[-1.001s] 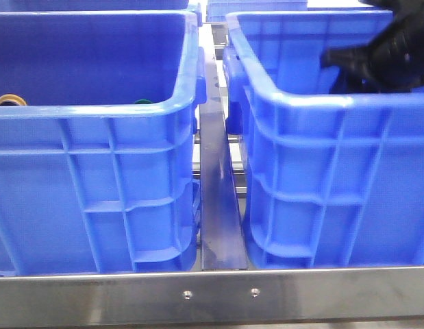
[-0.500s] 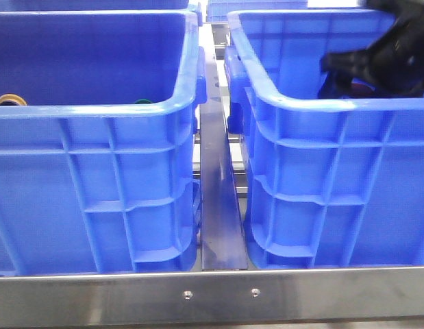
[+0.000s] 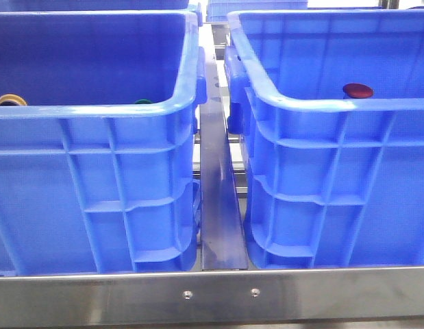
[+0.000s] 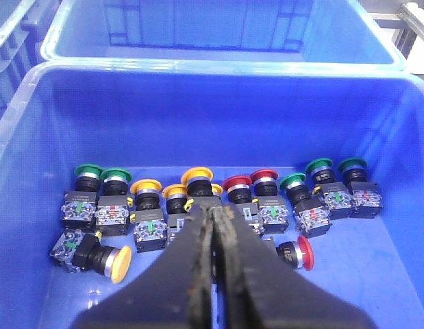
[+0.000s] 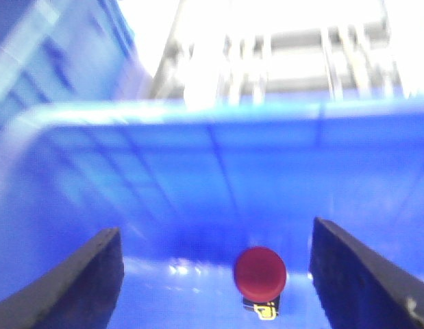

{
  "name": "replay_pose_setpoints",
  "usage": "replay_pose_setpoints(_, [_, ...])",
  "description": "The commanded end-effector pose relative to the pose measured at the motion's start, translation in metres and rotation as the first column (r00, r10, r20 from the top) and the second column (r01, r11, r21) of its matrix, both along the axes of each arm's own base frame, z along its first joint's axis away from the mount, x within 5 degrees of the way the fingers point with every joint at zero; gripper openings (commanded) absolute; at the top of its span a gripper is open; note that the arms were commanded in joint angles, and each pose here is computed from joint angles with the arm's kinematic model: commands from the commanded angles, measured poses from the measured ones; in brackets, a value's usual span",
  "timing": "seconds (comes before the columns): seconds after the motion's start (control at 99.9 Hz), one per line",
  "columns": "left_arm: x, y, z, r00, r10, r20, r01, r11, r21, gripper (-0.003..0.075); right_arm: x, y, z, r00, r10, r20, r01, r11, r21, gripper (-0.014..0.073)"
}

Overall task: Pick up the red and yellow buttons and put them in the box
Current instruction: 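Raise the open right gripper out of the bin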

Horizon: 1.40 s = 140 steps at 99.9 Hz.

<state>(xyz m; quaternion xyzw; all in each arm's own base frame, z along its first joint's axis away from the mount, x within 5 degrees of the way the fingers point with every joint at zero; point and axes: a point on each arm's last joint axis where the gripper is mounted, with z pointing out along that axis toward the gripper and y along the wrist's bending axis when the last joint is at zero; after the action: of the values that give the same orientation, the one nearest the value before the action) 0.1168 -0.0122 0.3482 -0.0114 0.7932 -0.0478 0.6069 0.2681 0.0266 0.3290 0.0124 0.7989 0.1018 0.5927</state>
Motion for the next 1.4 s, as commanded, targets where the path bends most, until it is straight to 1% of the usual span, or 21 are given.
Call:
replay_pose_setpoints(0.0, [0.000, -0.002, 0.016, 0.994, -0.023, 0.103, 0.025, 1.000, -0.013, -0.0020, -0.028, -0.001, 0.026, 0.994, 0.011, 0.107, -0.012, 1.000, 0.005, 0.0582])
replay_pose_setpoints(0.18, [0.000, -0.002, 0.016, 0.994, -0.023, 0.103, 0.025, 1.000, -0.013, -0.0020, -0.081, -0.005, 0.038, 0.975, 0.010, 0.220, -0.013, 1.000, 0.012, 0.0580])
replay_pose_setpoints(0.32, [0.000, -0.002, 0.016, 0.994, -0.023, 0.103, 0.025, 1.000, -0.013, -0.0020, -0.111, -0.010, 0.033, 0.963, -0.026, 0.270, 0.023, 1.000, 0.015, 0.0578])
replay_pose_setpoints(0.36, [0.000, -0.002, 0.016, 0.994, -0.023, 0.103, 0.025, 1.000, -0.013, -0.0020, -0.116, -0.012, 0.029, 0.961, -0.044, 0.275, 0.042, 0.999, 0.016, 0.0561])
replay_pose_setpoints(0.41, [0.000, -0.002, 0.016, 0.994, -0.023, 0.103, 0.025, 1.000, -0.013, -0.0020, -0.123, -0.015, 0.026, 0.956, -0.064, 0.285, 0.062, 0.998, 0.017, 0.0517])
replay_pose_setpoints(0.46, [0.000, -0.002, 0.016, 0.994, -0.023, 0.103, 0.025, 1.000, -0.013, -0.0020, -0.130, -0.017, 0.022, 0.953, -0.079, 0.293, 0.077, 0.997, 0.019, 0.0452])
replay_pose_setpoints(0.47, [0.000, -0.002, 0.016, 0.994, -0.023, 0.103, 0.025, 1.000, -0.013, -0.0020, -0.134, -0.017, 0.017, 0.954, -0.079, 0.291, 0.077, 0.997, 0.018, 0.0362])
replay_pose_setpoints(0.48, [0.000, -0.002, 0.016, 0.994, -0.023, 0.103, 0.025, 1.000, -0.013, -0.0020, -0.134, -0.017, 0.016, 0.954, -0.079, 0.290, 0.077, 0.997, 0.018, 0.0338])
replay_pose_setpoints(0.49, [0.000, -0.002, 0.016, 0.994, -0.023, 0.103, 0.025, 1.000, -0.013, -0.0020, -0.135, -0.017, 0.016, 0.953, -0.079, 0.292, 0.077, 0.997, 0.019, 0.0338])
replay_pose_setpoints(0.53, [0.000, -0.002, 0.016, 0.994, -0.023, 0.103, 0.025, 1.000, -0.013, -0.0020, -0.136, -0.017, 0.014, 0.954, -0.079, 0.289, 0.077, 0.997, 0.018, 0.0277])
replay_pose_setpoints(0.651, [0.000, -0.002, 0.016, 0.994, -0.023, 0.103, 0.025, 1.000, -0.013, -0.0020, -0.138, -0.015, 0.007, 0.960, -0.061, 0.274, 0.059, 0.998, 0.016, 0.0071])
replay_pose_setpoints(0.761, [0.000, -0.002, 0.016, 0.994, -0.023, 0.103, 0.025, 1.000, -0.013, -0.0020, -0.138, -0.013, 0.007, 0.962, -0.032, 0.271, 0.029, 0.999, 0.016, -0.0075])
replay_pose_setpoints(0.811, [0.000, -0.002, 0.016, 0.994, -0.023, 0.103, 0.025, 1.000, -0.013, -0.0020, -0.138, -0.013, 0.007, 0.962, -0.031, 0.270, 0.027, 0.999, 0.020, -0.0063])
replay_pose_setpoints(0.991, [0.000, -0.002, 0.016, 0.994, -0.024, 0.103, 0.025, 1.000, -0.011, -0.0013, -0.138, -0.012, 0.007, 0.963, -0.027, 0.269, 0.022, 0.999, 0.023, -0.0067])
replay_pose_setpoints(1.041, [0.000, -0.002, 0.017, 0.993, -0.031, 0.112, 0.031, 1.000, 0.002, 0.0015, -0.138, -0.012, 0.007, 0.963, -0.027, 0.269, 0.022, 0.999, 0.023, -0.0067])
replay_pose_setpoints(1.091, [0.000, -0.003, 0.018, 0.991, -0.040, 0.127, 0.038, 0.999, 0.017, 0.0068, -0.138, -0.012, 0.007, 0.963, -0.027, 0.269, 0.022, 0.999, 0.023, -0.0067])
replay_pose_setpoints(1.161, [0.000, -0.003, 0.019, 0.989, -0.046, 0.143, 0.044, 0.999, 0.017, 0.0178, -0.138, -0.012, 0.007, 0.963, -0.027, 0.269, 0.022, 0.999, 0.023, -0.0067])
replay_pose_setpoints(1.231, [0.000, -0.004, 0.020, 0.988, -0.048, 0.147, 0.046, 0.999, 0.016, 0.0321, -0.138, -0.012, 0.007, 0.963, -0.025, 0.269, 0.020, 1.000, 0.023, -0.0067])
replay_pose_setpoints(1.301, [0.003, -0.004, 0.019, 0.989, -0.048, 0.138, 0.046, 0.999, 0.018, 0.0434, -0.138, -0.012, 0.007, 0.963, -0.021, 0.269, 0.015, 1.000, 0.023, -0.0067])
replay_pose_setpoints(1.351, [0.006, -0.005, 0.017, 0.991, -0.049, 0.124, 0.047, 0.999, 0.019, 0.0484, -0.138, -0.012, 0.007, 0.963, -0.021, 0.269, 0.015, 1.000, 0.023, -0.0067])
replay_pose_setpoints(1.391, [0.009, -0.006, 0.015, 0.993, -0.049, 0.110, 0.048, 0.999, 0.013, 0.0501, -0.138, -0.012, 0.007, 0.963, -0.021, 0.269, 0.015, 1.000, 0.023, -0.0067])
